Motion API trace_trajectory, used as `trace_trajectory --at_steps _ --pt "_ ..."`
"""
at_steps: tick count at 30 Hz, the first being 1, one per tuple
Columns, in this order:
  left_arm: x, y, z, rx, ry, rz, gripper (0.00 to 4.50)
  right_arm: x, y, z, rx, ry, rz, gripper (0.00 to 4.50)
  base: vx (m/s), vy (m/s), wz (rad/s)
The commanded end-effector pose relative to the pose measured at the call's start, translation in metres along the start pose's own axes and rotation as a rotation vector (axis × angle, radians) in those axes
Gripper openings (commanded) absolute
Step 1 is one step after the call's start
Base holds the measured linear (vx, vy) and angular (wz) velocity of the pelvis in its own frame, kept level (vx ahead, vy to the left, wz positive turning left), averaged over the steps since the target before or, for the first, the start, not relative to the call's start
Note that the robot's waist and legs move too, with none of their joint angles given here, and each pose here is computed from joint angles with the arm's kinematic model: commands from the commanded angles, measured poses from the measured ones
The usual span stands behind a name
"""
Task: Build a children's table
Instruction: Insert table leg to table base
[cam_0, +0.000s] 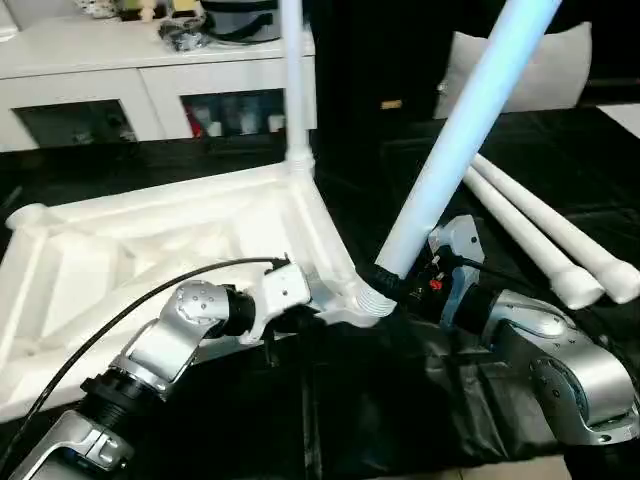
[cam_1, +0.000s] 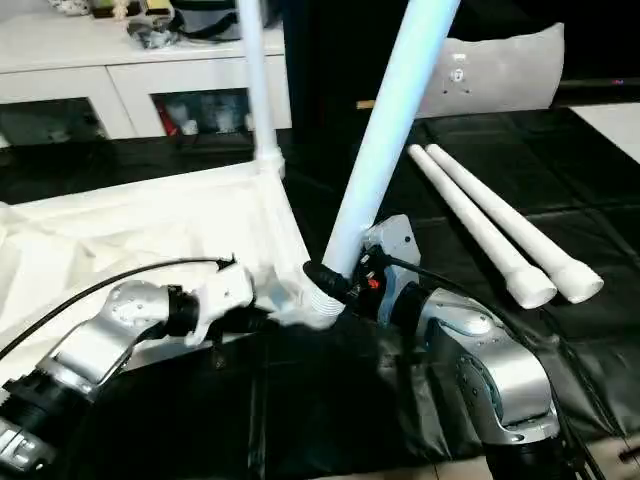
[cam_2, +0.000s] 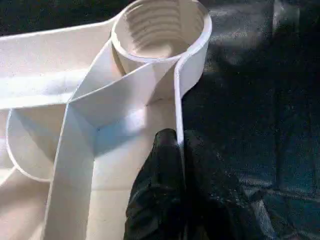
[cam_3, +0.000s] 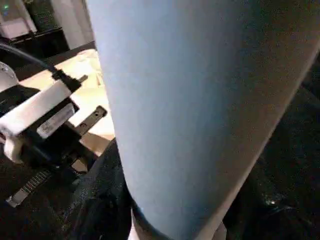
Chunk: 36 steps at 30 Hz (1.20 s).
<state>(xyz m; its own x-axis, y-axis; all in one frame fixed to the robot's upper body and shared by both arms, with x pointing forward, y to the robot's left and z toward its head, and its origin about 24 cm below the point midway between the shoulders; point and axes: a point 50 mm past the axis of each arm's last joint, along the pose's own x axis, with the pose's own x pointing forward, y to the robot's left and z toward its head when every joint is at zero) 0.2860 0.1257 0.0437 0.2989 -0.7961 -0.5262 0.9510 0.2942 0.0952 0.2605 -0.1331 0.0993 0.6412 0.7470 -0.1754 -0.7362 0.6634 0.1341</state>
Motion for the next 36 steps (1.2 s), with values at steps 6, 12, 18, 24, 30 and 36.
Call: trace_trajectory --at_steps 6,12,18,24,30,36 --pt "-0.011 0.0 -0.001 -0.046 -0.076 0.037 1.02 0.001 0.001 0.003 -0.017 -0.006 0.011 1.91 0.0 0.0 0.0" --pt "-0.024 -0.002 -0.012 -0.055 -0.032 0.013 0.71 0.003 0.001 0.003 -0.023 -0.003 0.019 1.91 0.0 0.0 0.0" --pt "-0.032 -0.003 -0.018 -0.053 -0.007 0.013 0.28 0.005 0.001 0.004 -0.028 -0.002 0.027 1.91 0.0 0.0 0.0" --pt "-0.033 -0.004 -0.019 -0.064 -0.002 -0.018 0.0 0.013 0.0 0.004 -0.042 0.021 0.048 1.91 0.0 0.0 0.0" --pt "-0.032 -0.005 -0.016 -0.049 -0.012 -0.074 0.0 0.029 -0.004 0.002 -0.029 0.071 0.067 1.91 0.0 0.0 0.0" --pt "-0.029 -0.006 -0.01 -0.014 -0.025 -0.117 0.0 0.034 -0.004 -0.007 0.007 0.137 0.113 1.91 0.0 0.0 0.0"
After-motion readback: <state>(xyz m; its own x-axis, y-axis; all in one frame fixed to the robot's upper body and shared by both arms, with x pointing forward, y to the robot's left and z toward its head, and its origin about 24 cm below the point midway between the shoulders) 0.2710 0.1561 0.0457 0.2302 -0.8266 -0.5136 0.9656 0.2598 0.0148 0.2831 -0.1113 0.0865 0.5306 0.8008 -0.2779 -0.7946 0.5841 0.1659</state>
